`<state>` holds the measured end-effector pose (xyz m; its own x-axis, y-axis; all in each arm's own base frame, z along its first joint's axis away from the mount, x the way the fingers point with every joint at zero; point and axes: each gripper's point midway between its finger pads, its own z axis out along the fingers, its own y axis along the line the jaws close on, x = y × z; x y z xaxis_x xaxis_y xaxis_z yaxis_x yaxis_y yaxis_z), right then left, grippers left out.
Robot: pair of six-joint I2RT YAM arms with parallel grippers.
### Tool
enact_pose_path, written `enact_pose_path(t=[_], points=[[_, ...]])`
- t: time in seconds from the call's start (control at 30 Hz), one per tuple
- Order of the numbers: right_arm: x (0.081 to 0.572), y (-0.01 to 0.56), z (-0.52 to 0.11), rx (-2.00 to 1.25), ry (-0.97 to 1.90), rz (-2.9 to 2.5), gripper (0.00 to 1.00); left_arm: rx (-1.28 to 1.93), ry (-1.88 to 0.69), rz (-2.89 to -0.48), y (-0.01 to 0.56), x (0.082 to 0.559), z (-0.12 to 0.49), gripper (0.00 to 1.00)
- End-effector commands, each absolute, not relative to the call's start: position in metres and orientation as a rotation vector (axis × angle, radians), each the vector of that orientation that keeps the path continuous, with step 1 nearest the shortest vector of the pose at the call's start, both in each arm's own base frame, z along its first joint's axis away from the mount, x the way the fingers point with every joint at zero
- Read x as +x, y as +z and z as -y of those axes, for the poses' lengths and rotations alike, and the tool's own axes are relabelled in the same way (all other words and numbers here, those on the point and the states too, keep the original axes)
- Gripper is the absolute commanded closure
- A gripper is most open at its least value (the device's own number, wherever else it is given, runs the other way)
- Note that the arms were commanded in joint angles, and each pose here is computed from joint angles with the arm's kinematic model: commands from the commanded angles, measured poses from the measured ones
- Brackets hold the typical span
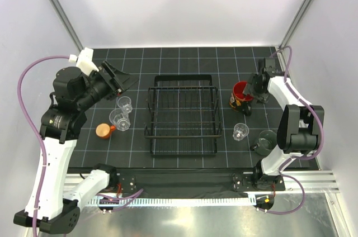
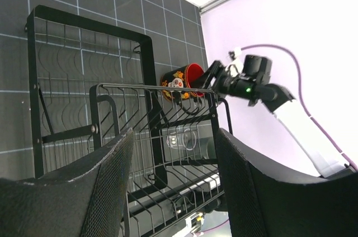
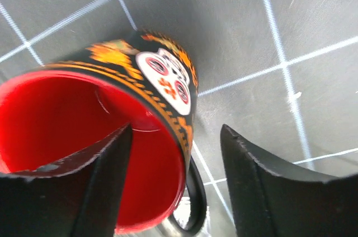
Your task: Load the cups into the dish rack
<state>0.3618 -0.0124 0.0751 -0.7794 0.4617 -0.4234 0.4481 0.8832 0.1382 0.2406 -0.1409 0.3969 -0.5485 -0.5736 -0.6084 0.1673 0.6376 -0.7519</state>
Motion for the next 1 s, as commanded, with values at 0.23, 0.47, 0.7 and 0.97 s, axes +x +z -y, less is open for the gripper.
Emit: enact_pose_path(t=[0.23, 0.47, 0.7, 0.97], points=[[0.405, 0.125, 0.017, 0.249, 0.057, -2.603, 0.29, -0.254, -1.064, -1.974, 0.385, 0.242, 0.155, 0.4], [0.404, 0.118, 0.017, 0.137, 0.051, -2.62, 0.41, -0.23, -1.072, -2.007, 0.372, 0.239, 0.157, 0.4], [0.412, 0.106, 0.013, 0.119, 0.083, -2.634, 0.53, -0.175, -1.097, -1.981, 0.378, 0.23, 0.16, 0.4], [0.417, 0.099, 0.013, 0.181, 0.086, -2.646, 0.78, -0.173, -1.142, -1.898, 0.396, 0.224, 0.161, 0.37]])
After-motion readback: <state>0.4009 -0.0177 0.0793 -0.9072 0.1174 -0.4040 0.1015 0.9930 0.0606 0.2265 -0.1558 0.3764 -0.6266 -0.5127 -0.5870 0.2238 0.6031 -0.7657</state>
